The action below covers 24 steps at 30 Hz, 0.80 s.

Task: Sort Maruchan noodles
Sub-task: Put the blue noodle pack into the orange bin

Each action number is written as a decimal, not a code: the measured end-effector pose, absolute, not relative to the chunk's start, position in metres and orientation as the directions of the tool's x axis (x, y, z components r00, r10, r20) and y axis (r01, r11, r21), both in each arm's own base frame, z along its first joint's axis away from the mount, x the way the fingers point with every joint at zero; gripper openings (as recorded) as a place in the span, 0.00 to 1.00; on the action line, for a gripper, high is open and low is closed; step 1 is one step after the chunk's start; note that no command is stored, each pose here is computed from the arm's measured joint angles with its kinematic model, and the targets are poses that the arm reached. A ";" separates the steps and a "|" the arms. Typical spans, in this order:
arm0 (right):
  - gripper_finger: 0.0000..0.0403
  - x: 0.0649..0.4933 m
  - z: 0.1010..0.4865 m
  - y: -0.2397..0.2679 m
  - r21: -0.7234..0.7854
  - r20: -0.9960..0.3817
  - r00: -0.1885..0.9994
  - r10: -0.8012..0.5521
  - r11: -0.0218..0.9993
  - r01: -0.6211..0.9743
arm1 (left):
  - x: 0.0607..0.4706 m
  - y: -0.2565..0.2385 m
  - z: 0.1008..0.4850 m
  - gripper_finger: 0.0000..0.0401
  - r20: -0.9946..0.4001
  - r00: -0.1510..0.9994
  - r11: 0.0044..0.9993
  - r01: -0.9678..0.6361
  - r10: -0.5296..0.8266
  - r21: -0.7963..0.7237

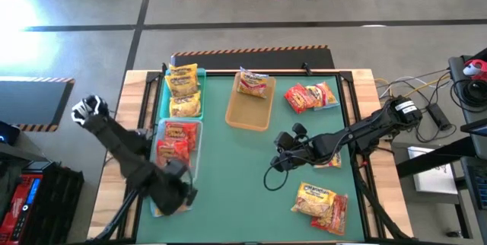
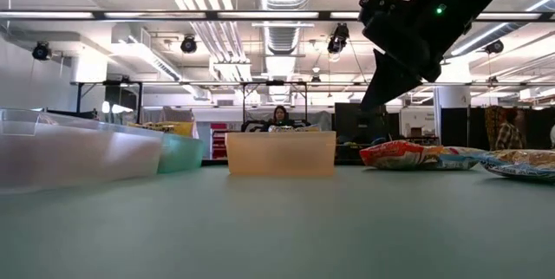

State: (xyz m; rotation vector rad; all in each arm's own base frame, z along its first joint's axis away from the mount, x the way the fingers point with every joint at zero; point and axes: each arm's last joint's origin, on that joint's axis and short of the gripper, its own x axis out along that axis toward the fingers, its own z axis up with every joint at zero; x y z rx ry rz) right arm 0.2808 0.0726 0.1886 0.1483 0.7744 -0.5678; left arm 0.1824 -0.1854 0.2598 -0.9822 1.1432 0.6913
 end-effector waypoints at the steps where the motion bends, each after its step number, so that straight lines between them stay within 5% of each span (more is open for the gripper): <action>1: 0.02 0.280 0.188 0.072 -0.079 -0.698 0.572 -0.430 0.841 0.535 | 0.178 -0.192 0.262 0.37 -0.970 0.243 0.418 -0.879 -0.021 -0.229; 8: 0.02 0.279 0.186 0.072 -0.064 -0.704 0.568 -0.426 0.835 0.547 | 0.165 -0.222 0.257 0.36 -0.999 0.016 0.337 -0.942 0.043 -0.001; 24: 0.02 0.282 0.186 0.076 0.028 -0.737 0.592 -0.327 0.860 0.510 | 0.160 -0.218 0.198 0.24 -1.000 0.003 0.201 -0.980 0.010 -0.001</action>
